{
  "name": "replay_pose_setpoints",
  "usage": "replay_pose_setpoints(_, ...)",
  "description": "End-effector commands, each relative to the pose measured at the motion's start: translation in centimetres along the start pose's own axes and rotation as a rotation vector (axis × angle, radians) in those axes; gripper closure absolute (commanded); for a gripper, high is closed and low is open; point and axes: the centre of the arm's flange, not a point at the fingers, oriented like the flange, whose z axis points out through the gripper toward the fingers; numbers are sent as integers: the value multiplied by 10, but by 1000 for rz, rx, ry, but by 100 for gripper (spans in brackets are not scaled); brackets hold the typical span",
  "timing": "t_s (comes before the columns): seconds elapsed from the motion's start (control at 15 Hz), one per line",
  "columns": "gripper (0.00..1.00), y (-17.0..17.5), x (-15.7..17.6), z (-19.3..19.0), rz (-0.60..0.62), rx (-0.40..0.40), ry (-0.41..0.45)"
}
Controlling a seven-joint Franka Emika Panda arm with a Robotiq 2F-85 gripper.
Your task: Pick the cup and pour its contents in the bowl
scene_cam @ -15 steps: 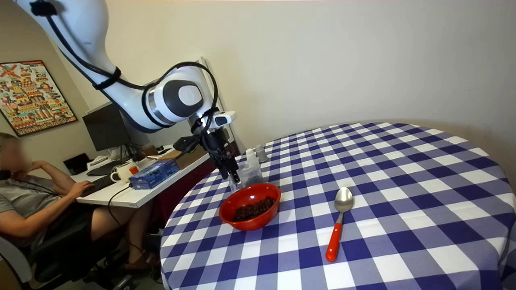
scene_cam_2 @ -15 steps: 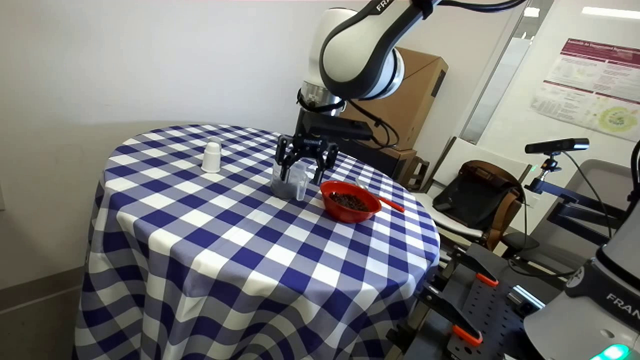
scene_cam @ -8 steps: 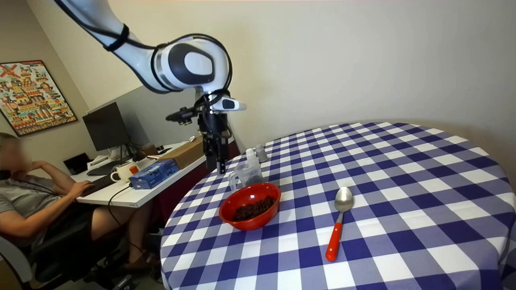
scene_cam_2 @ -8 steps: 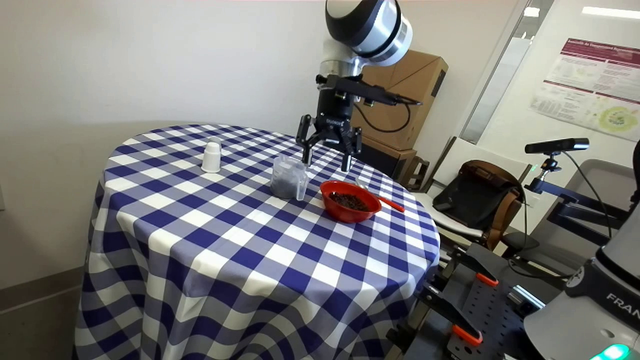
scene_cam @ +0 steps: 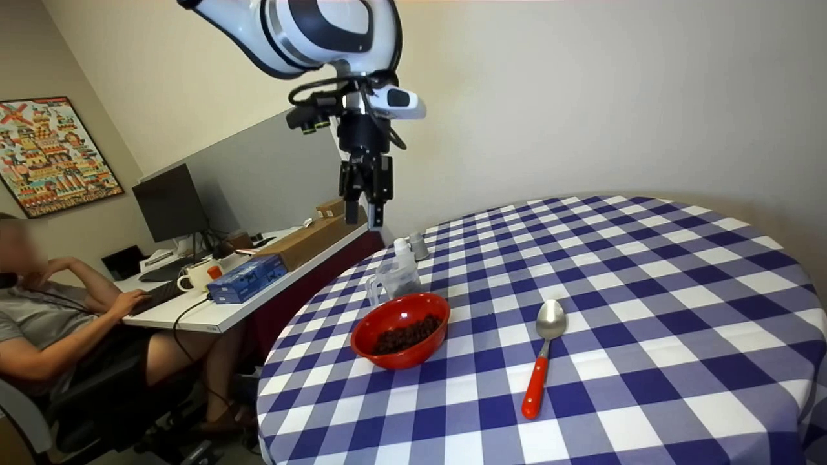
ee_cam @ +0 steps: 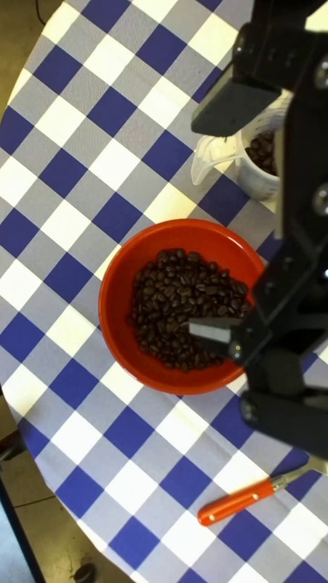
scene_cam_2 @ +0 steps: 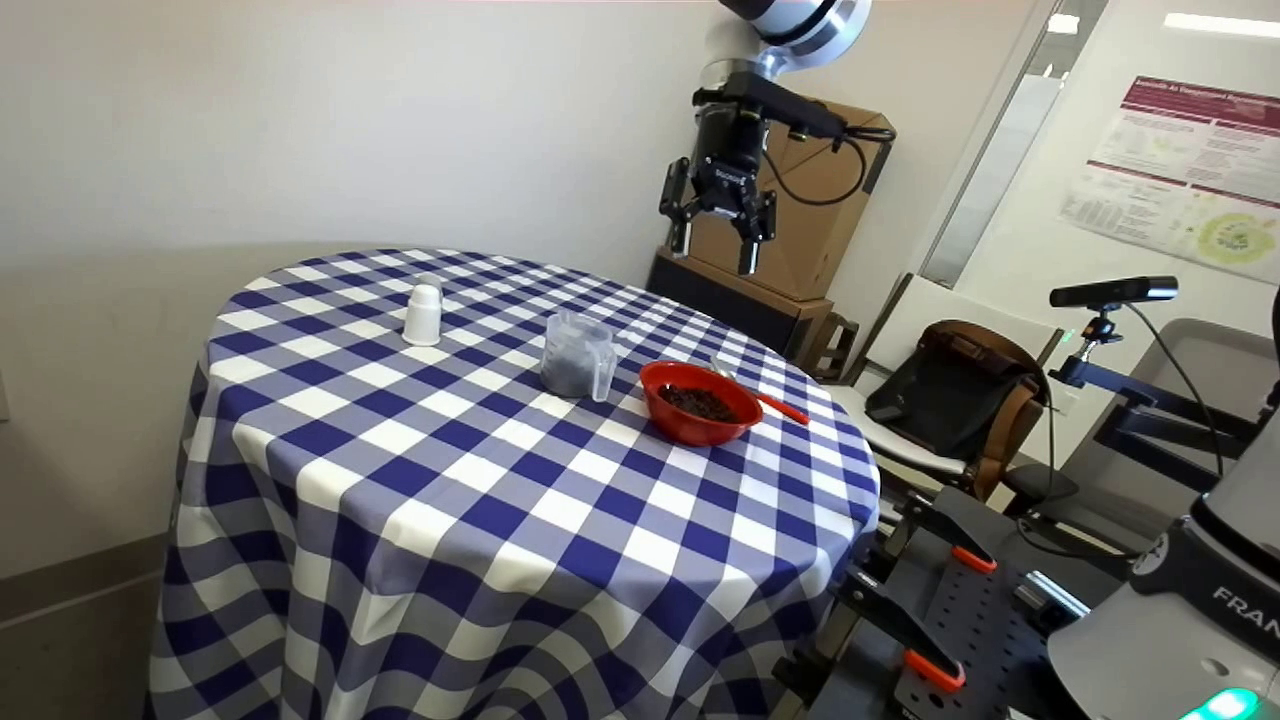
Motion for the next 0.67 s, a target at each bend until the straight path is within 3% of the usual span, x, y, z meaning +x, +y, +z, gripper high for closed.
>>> replay_pose_setpoints(0.0,0,22,-22,-22,-90,-19,72)
replay_pose_setpoints(0.47,0,73,-67,-65,-313,-135,156)
replay_pose_setpoints(0.6,0,87,-76,-77,-328,-123,217)
